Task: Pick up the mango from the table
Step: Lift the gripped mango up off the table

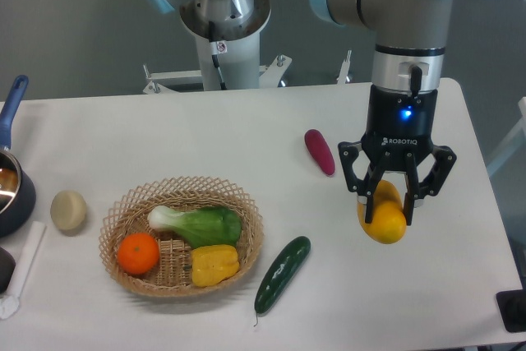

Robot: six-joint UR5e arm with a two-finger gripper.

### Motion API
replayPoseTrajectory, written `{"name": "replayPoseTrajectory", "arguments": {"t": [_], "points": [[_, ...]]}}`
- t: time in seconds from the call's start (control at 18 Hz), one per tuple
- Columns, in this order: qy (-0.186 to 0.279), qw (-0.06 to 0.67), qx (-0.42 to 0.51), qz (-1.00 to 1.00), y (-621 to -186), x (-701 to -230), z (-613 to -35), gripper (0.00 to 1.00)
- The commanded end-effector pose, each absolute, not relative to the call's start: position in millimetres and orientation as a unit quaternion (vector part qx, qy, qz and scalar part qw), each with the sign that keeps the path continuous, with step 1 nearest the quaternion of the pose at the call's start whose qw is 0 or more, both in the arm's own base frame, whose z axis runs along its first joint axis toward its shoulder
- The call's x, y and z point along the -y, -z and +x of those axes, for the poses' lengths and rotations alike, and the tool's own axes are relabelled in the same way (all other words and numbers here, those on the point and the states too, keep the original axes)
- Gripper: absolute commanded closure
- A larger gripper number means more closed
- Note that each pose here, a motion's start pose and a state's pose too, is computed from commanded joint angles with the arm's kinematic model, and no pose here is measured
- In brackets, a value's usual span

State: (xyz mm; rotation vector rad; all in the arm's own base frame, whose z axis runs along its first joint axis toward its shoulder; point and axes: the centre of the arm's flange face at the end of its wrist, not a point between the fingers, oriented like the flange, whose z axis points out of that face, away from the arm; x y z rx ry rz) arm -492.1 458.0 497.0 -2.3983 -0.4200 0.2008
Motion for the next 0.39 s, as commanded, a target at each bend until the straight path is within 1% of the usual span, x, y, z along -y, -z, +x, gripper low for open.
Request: {"name": "replayPoseTrajectory", "arguments": {"t": [0.39], "points": [[-0.078, 0.342, 0.163, -0.922, -497.0, -456.5, -493.5, 0.66]]}}
